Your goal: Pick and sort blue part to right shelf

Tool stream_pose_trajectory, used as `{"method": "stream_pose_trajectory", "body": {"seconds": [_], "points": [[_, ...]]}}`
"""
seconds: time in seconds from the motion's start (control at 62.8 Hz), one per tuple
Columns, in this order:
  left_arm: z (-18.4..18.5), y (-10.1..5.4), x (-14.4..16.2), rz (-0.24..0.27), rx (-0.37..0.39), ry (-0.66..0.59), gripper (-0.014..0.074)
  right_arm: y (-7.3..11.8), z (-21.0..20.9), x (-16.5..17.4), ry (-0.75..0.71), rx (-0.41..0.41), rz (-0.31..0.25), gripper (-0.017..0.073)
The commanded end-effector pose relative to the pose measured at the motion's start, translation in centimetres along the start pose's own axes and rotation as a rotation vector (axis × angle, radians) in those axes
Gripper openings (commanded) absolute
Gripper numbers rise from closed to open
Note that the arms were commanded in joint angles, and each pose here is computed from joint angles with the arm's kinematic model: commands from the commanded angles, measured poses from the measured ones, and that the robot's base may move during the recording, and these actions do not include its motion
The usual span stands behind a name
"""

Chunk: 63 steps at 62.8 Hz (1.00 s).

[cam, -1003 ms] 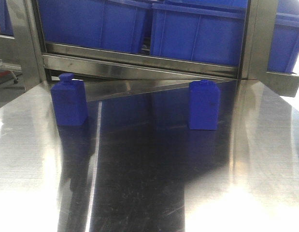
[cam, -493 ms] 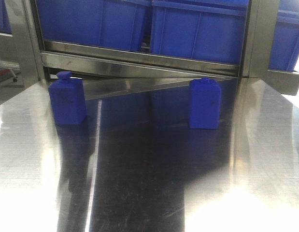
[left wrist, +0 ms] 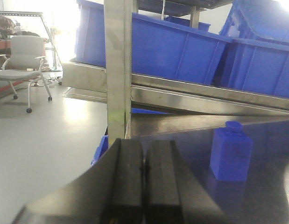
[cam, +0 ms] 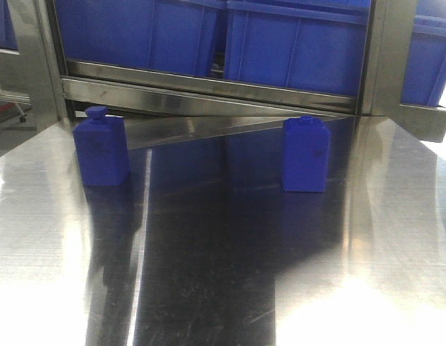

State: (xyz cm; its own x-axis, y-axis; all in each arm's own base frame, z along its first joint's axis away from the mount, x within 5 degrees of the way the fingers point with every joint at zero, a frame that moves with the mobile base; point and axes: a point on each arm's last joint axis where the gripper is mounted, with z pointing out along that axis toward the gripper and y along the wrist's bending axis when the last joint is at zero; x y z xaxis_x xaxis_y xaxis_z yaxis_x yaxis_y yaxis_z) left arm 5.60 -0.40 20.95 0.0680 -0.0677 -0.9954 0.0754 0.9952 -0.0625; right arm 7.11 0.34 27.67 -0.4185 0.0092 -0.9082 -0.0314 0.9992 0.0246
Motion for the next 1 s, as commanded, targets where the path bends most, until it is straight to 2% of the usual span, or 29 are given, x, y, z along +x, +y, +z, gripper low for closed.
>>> {"method": "stream_pose_trajectory", "body": {"seconds": [0.0,0.111,0.175,0.255,0.334,0.43,0.716,0.875,0.987], "points": [[-0.1,0.0,-0.1,-0.005,0.012,-0.078,0.0123,-0.1,0.4,-3.1,-0.067,0.013,-0.021,0.0047],[-0.1,0.0,-0.1,-0.005,0.012,-0.078,0.0123,-0.2,1.8,-4.3,0.000,0.023,0.001,0.0061],[-0.1,0.0,-0.1,-0.005,0.012,-0.078,0.0123,-0.3,2.7,-4.7,0.041,0.032,0.011,0.0113],[-0.1,0.0,-0.1,-0.005,0.012,-0.078,0.0123,-0.5,3.7,-5.2,0.095,0.050,0.005,0.0239],[-0.1,0.0,-0.1,-0.005,0.012,-0.078,0.0123,-0.4,4.6,-6.0,0.140,0.055,0.005,0.0434],[-0.1,0.0,-0.1,-0.005,0.012,-0.078,0.0123,-0.1,5.5,-7.0,0.197,0.049,0.011,0.0535],[-0.1,0.0,-0.1,-0.005,0.012,-0.078,0.0123,2.3,9.7,-10.0,0.524,0.037,0.075,0.0540],[-0.1,0.0,-0.1,-0.005,0.012,-0.078,0.0123,4.4,12.8,-11.8,0.678,0.083,0.135,0.0540],[-0.1,0.0,-0.1,-0.005,0.012,-0.078,0.0123,6.3,15.1,-13.2,0.748,0.103,0.085,0.0543]]}}
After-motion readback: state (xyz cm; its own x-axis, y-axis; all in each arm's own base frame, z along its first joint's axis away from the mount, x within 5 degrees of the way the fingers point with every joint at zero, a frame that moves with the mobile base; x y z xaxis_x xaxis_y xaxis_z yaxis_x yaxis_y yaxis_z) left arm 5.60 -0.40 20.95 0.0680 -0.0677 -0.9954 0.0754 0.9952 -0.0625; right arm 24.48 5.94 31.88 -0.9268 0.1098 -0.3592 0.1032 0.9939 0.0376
